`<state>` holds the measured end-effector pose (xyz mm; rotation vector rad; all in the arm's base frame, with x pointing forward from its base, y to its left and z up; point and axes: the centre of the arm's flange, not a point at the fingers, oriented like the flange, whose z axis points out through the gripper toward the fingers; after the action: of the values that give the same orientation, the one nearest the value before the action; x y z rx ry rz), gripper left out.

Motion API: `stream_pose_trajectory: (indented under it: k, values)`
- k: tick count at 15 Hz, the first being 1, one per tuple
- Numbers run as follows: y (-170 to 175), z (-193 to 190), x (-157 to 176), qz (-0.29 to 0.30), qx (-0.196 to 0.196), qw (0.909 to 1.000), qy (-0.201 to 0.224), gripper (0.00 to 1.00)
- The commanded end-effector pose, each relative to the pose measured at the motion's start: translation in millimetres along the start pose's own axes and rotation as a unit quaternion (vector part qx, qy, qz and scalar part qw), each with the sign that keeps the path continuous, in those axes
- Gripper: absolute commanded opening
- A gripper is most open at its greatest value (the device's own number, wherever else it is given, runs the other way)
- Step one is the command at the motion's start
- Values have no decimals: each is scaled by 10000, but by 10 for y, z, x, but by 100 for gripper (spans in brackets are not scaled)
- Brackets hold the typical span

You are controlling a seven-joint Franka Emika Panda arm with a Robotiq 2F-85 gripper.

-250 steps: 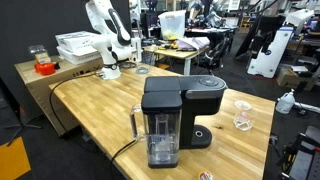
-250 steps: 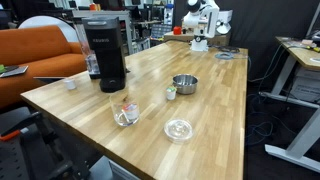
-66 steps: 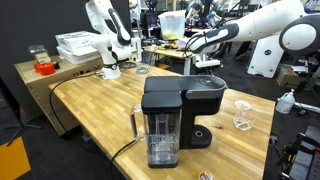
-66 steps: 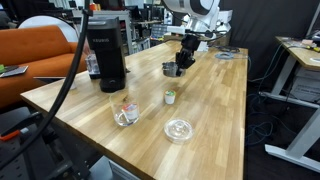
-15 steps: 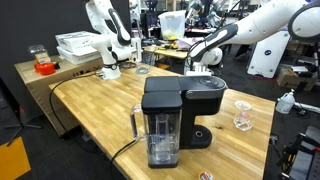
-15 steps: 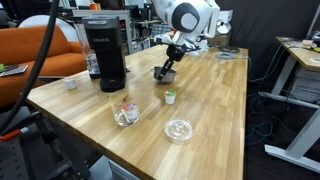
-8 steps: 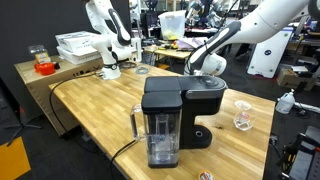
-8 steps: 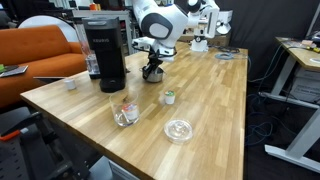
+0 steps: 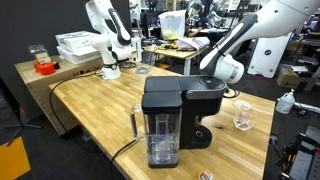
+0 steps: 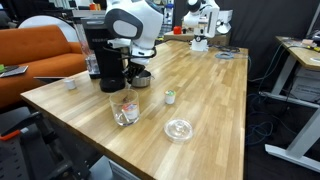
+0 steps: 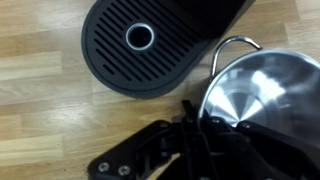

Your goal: Move the silver pot to the left.

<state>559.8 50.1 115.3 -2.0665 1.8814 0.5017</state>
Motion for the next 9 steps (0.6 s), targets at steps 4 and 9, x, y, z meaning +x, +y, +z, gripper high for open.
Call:
stream_pose_trajectory:
  k: [4, 9]
  values:
    - [129, -104, -31, 143, 94, 9999, -7, 26]
    - [149, -122, -37, 157, 105, 9998, -6, 62]
